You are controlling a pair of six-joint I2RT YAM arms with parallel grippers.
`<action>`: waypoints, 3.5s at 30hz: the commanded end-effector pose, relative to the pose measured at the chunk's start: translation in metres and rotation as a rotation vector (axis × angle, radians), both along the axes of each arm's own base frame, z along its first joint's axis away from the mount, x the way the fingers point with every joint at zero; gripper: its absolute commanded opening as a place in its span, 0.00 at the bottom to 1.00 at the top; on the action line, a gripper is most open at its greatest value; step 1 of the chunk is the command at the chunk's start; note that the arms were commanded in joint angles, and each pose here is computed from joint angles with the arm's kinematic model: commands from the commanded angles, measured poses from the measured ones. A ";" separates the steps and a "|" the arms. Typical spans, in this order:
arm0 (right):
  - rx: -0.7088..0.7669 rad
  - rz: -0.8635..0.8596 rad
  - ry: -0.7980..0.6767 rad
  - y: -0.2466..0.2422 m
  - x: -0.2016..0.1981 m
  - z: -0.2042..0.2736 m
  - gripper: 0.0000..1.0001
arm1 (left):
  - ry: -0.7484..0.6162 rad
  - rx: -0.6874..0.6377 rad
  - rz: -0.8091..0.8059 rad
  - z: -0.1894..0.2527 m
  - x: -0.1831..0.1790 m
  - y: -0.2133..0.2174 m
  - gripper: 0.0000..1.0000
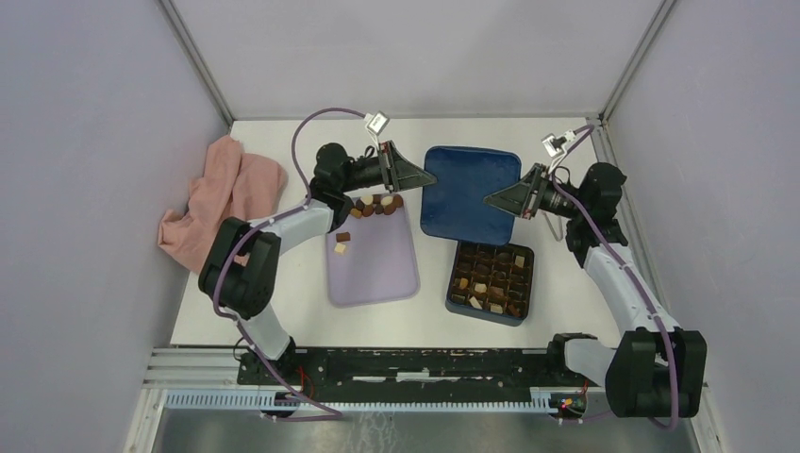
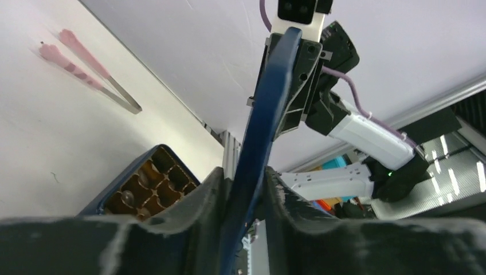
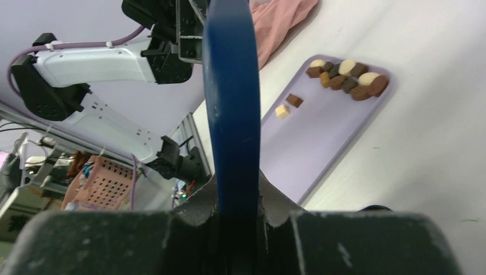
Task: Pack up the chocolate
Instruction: Pick up the box lid from the center of the board, then move the packing box to the center of the board, then close the box lid on the packing box.
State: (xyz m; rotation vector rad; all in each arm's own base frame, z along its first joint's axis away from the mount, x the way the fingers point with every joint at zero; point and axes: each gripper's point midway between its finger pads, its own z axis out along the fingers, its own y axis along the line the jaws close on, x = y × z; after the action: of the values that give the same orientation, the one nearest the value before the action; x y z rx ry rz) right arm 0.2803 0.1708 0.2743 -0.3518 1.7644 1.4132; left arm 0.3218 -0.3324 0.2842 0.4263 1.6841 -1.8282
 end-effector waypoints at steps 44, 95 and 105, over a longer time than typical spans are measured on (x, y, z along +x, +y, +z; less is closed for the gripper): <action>-0.034 -0.400 0.078 -0.110 0.047 -0.032 0.00 | 0.154 1.255 0.180 -0.217 -0.059 -0.062 0.39; 0.115 -0.010 0.296 0.019 0.036 -0.077 0.00 | 0.235 0.499 0.679 -0.064 0.013 0.098 0.98; 0.092 -0.009 0.400 0.031 0.060 -0.108 0.00 | 0.284 0.564 0.582 -0.107 0.020 0.082 0.78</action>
State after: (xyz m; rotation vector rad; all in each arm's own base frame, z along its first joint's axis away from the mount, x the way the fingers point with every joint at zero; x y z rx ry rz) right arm 0.3236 0.1996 0.1516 0.0749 2.0534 1.6756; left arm 0.3338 -0.2343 0.1674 -0.1665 2.2558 -0.9248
